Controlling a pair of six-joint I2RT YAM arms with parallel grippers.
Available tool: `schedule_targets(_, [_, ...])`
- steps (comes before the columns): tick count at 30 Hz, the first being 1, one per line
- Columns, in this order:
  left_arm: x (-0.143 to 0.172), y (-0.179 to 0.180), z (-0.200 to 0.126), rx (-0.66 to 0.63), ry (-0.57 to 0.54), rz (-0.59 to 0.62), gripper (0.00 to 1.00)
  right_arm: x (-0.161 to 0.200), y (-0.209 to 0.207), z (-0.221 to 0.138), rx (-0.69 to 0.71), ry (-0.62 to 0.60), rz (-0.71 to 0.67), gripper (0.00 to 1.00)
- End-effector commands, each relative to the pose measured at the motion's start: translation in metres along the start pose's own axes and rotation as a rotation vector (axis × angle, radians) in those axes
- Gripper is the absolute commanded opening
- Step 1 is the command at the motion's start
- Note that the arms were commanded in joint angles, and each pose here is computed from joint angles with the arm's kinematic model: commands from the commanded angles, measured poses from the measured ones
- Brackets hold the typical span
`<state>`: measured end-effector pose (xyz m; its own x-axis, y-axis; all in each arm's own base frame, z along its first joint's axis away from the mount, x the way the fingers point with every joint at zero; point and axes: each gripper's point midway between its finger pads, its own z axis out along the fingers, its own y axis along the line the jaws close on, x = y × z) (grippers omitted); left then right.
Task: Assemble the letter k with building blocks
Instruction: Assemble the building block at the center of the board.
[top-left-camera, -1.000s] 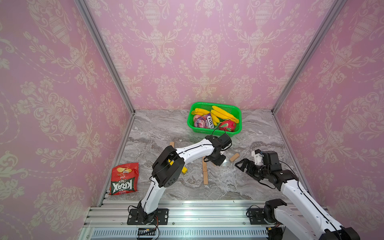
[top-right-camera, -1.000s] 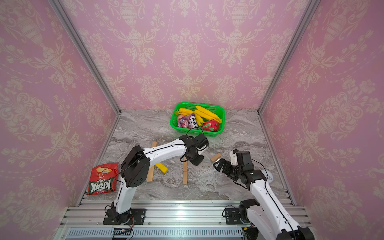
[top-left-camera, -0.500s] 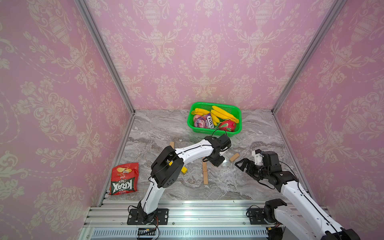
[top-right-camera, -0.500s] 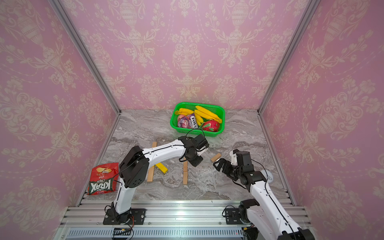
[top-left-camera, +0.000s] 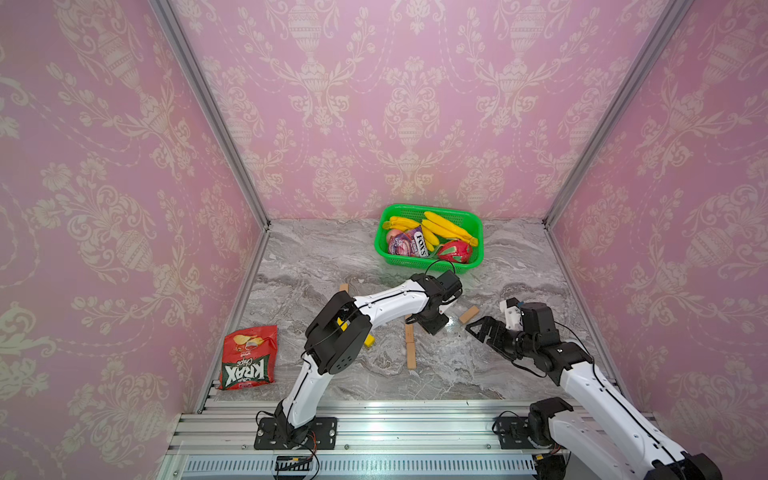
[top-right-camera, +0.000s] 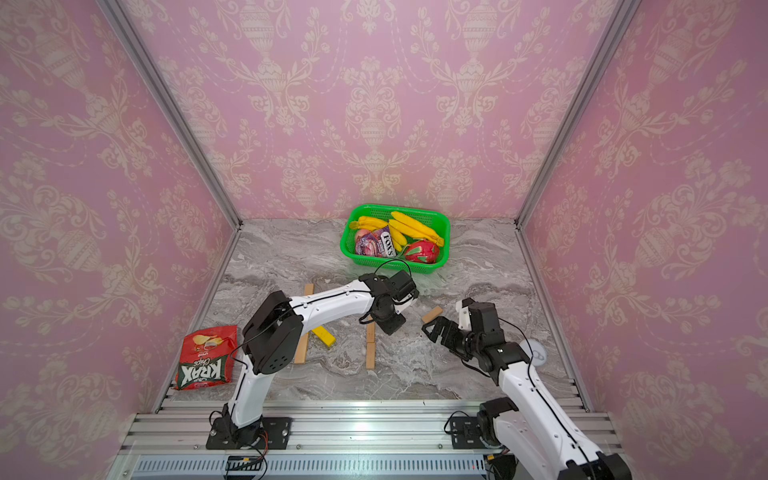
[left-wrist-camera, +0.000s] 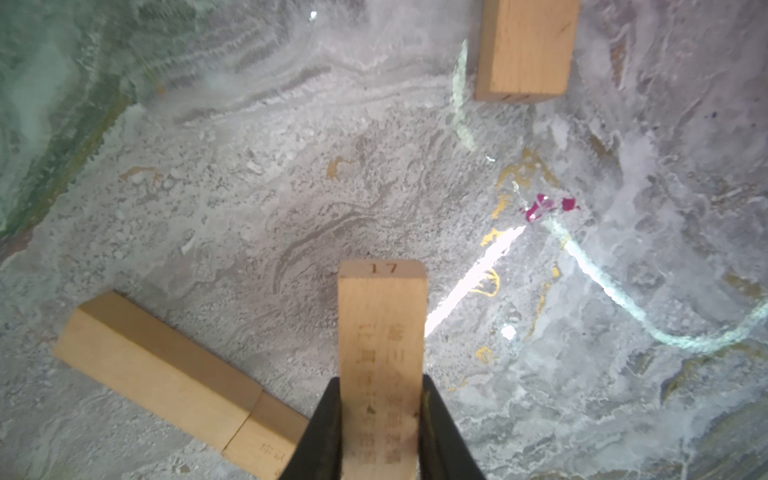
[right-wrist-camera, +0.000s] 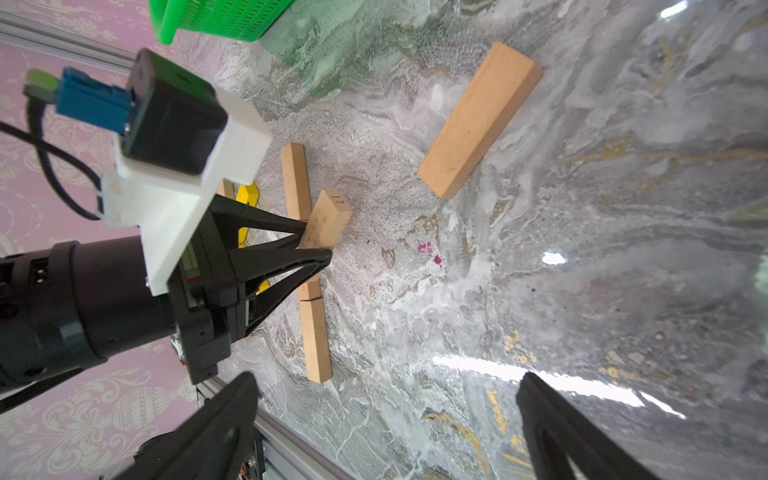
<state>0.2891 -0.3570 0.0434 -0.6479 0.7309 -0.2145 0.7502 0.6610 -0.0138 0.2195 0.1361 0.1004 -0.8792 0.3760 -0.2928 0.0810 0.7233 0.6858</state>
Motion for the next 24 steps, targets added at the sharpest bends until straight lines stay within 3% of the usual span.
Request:
schedule_targets(1, [-0.005,0.009,0.003,-0.017,-0.003,0.02,0.19,0.003,-0.001,0.005,-0.001,0.008,0.01,1.0])
schedule_targets(24, [0.006,0.018,0.017,0.003,0.023,0.056,0.2,0.005,0.006,0.014,0.008,0.032,-0.02,1.0])
